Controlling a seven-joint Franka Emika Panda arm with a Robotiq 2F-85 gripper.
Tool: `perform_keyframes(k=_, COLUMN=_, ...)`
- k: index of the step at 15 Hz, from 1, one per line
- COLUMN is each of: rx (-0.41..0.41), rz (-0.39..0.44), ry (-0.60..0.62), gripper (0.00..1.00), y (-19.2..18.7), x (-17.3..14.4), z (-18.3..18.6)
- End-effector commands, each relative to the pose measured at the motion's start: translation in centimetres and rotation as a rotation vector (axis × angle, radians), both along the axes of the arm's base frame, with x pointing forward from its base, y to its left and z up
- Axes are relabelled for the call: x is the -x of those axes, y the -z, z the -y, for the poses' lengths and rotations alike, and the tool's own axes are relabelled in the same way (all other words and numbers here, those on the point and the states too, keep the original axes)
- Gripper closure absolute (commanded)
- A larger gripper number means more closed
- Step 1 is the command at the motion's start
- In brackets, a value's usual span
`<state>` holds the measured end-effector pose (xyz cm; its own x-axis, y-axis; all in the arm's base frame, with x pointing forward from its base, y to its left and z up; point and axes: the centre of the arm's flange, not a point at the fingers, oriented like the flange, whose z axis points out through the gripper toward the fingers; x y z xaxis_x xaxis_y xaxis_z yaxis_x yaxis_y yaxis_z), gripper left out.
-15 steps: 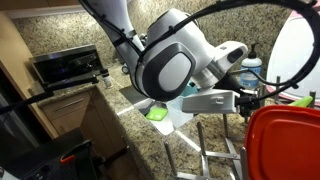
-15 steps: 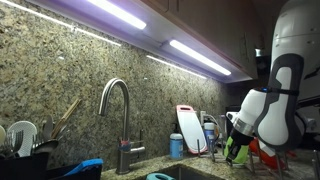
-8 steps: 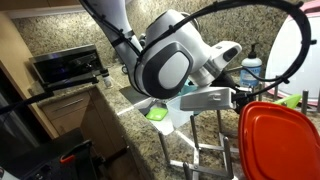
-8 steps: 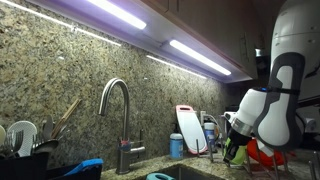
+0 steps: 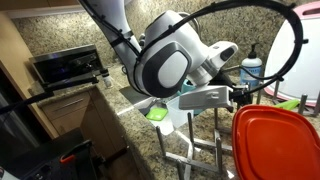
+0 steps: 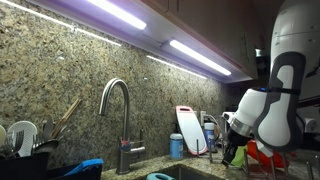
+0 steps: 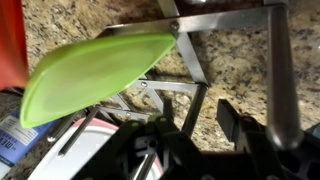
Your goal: Put the empty container in the sink, push the soap bottle to the wall and bring the dish reck closer to the sink
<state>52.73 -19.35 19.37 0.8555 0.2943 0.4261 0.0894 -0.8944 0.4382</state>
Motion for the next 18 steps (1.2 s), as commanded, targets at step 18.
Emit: perform_keyframes(k=18, rx=0.092, rz=0.179, ry=-0.164, gripper=0.0, y=-6.1, x=3.4, z=-4.1)
